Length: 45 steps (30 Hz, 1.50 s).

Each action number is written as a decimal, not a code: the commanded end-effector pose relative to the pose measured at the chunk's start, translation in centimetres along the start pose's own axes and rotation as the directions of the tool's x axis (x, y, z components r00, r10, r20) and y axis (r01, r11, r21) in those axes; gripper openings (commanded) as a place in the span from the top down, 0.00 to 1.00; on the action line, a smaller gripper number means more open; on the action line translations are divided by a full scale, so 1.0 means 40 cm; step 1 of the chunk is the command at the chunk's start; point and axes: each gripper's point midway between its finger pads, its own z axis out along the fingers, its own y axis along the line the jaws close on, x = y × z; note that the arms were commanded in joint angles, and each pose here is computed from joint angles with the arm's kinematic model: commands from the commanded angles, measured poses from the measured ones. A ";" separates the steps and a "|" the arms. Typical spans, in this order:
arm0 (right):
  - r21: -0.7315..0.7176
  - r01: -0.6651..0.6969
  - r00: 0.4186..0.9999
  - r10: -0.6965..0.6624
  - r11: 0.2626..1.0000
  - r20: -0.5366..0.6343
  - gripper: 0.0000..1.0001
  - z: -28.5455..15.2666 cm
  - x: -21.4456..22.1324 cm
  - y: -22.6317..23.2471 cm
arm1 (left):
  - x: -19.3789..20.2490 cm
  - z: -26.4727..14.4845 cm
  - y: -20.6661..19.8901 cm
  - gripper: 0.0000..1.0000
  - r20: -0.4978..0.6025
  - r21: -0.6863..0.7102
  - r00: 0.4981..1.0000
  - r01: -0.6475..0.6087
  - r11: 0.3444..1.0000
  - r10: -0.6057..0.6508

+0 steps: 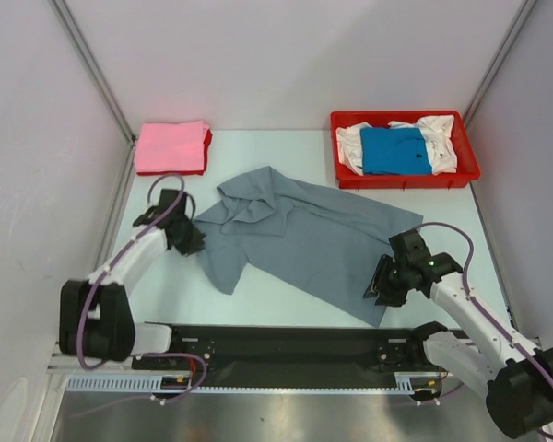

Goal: Fold and stack the t-shirts
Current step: Flatten the tshirt out

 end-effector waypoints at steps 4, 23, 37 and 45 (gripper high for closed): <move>-0.020 0.006 0.999 -0.005 1.000 0.050 0.55 -0.012 -0.045 0.030 | 0.012 -0.030 -0.363 0.52 -0.021 0.228 0.970 -0.230 0.946 0.241; -0.012 -0.059 0.997 0.060 0.998 0.048 0.55 0.000 -0.039 0.019 | -0.069 0.051 -0.219 0.58 -0.047 0.175 0.961 -0.261 0.949 0.273; -0.012 -0.079 0.995 0.080 0.997 0.060 0.55 0.002 -0.047 0.020 | 0.017 0.089 -0.226 0.42 -0.081 -0.090 0.910 -0.413 0.906 0.407; -0.010 -0.074 0.995 0.075 0.997 0.062 0.55 -0.001 -0.041 0.012 | 0.035 0.127 -0.242 0.45 -0.111 -0.127 0.925 -0.375 0.918 0.362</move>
